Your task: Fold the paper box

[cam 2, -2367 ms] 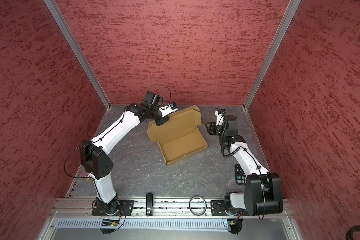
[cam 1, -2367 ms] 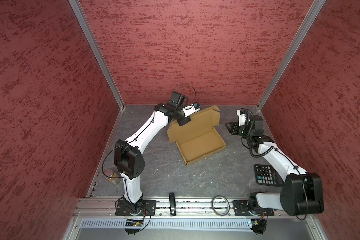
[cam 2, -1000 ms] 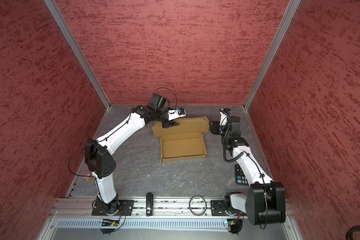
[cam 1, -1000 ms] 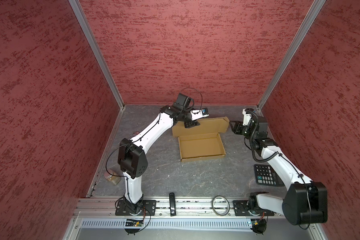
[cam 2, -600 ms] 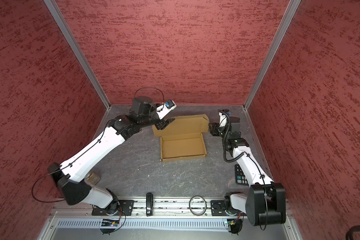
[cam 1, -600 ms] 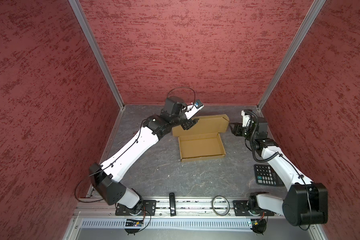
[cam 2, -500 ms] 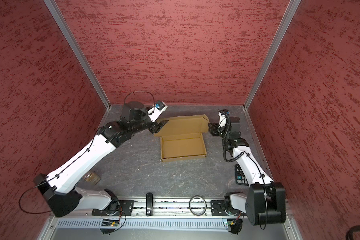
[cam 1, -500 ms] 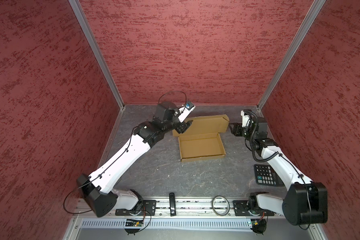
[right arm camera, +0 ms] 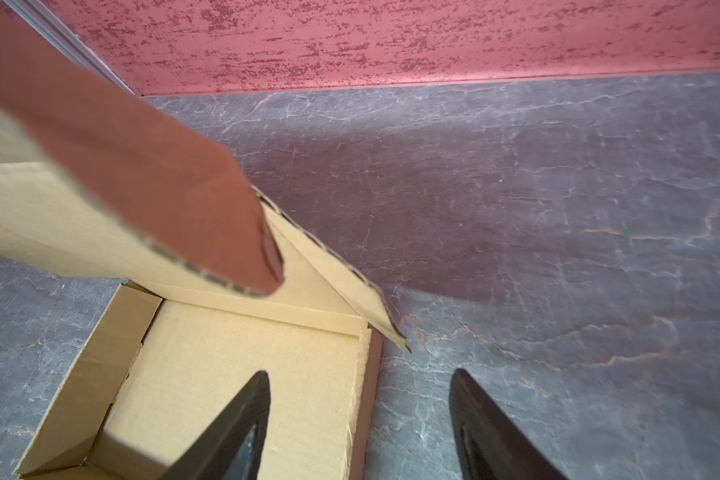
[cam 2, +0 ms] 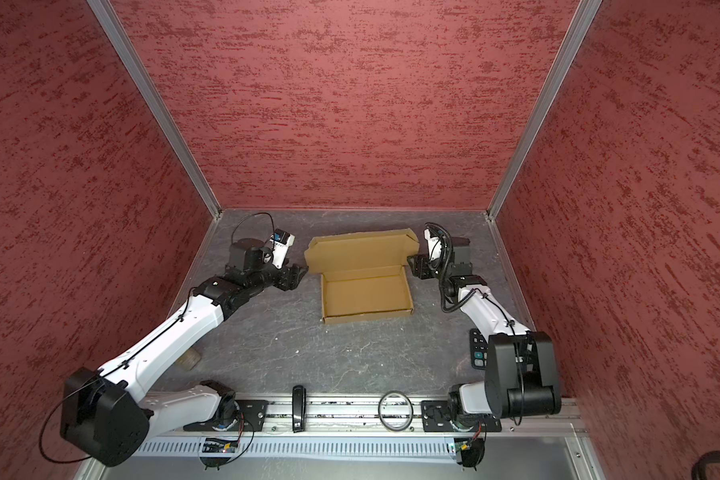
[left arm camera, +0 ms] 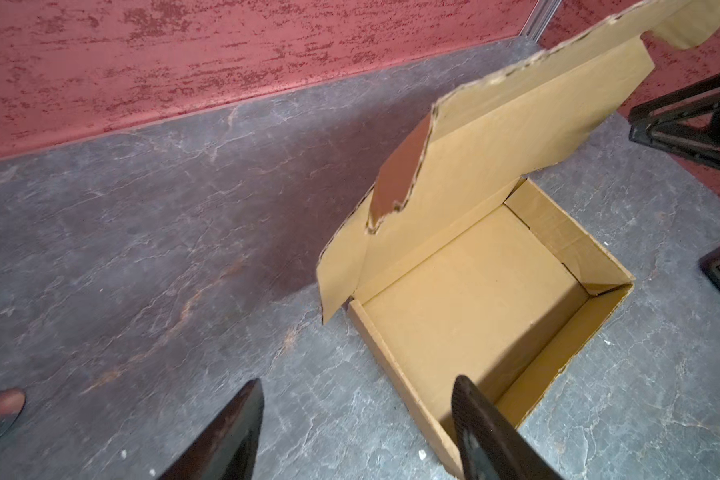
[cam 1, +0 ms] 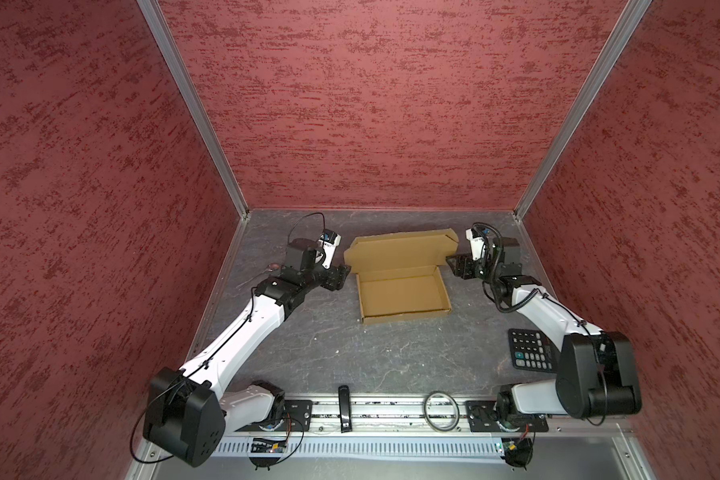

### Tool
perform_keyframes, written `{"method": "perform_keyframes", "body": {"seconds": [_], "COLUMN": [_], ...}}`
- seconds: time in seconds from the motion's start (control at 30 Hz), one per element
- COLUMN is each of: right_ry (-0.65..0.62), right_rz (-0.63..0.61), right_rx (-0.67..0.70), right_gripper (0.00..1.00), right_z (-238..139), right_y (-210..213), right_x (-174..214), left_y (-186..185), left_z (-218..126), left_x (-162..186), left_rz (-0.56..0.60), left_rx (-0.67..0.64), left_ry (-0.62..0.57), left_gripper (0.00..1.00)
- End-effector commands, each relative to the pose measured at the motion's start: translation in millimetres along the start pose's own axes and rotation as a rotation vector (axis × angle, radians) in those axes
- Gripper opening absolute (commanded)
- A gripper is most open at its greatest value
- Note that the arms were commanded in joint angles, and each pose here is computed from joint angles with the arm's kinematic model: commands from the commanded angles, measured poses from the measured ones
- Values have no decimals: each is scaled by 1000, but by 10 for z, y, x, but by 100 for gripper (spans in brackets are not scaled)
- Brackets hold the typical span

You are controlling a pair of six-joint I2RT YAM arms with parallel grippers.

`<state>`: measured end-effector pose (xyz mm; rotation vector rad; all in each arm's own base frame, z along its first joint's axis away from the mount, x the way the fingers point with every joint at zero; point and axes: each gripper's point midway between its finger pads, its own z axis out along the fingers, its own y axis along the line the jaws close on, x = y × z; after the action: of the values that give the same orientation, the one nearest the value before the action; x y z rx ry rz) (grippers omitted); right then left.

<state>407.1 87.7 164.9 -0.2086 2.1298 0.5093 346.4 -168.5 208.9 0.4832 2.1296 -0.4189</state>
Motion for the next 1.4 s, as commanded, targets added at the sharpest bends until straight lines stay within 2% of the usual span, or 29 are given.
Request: {"method": "perform_keyframes", "body": {"seconds": [0.0,0.47,0.77,0.97,1.17,1.37], "right_ry": [-77,-63,-56,-57,-64,-61], "right_rz": [-64,-77,-65,-54,-45,-36], "right_rx": [-50,-126,-153,-178,-192,-185], "right_gripper": [69,64,51,44,39,30], "right_z": [16,227,246,218,148,122], "right_y": [74,112,148,199,248,249], "right_x": [-290,-351,-330,-325,-308,-289], "left_y": [-28,130,141,71,1,-86], "left_z": [126,531,593,539,587,606], "left_x": [-189,-181,-179,-273,-241,-253], "left_rz": [12,33,30,-15,-26,-35], "left_rx": [44,28,27,61,66,75], "left_ry": [-83,-75,-76,-108,-69,-63], "left_gripper": [70,63,59,52,46,37]}}
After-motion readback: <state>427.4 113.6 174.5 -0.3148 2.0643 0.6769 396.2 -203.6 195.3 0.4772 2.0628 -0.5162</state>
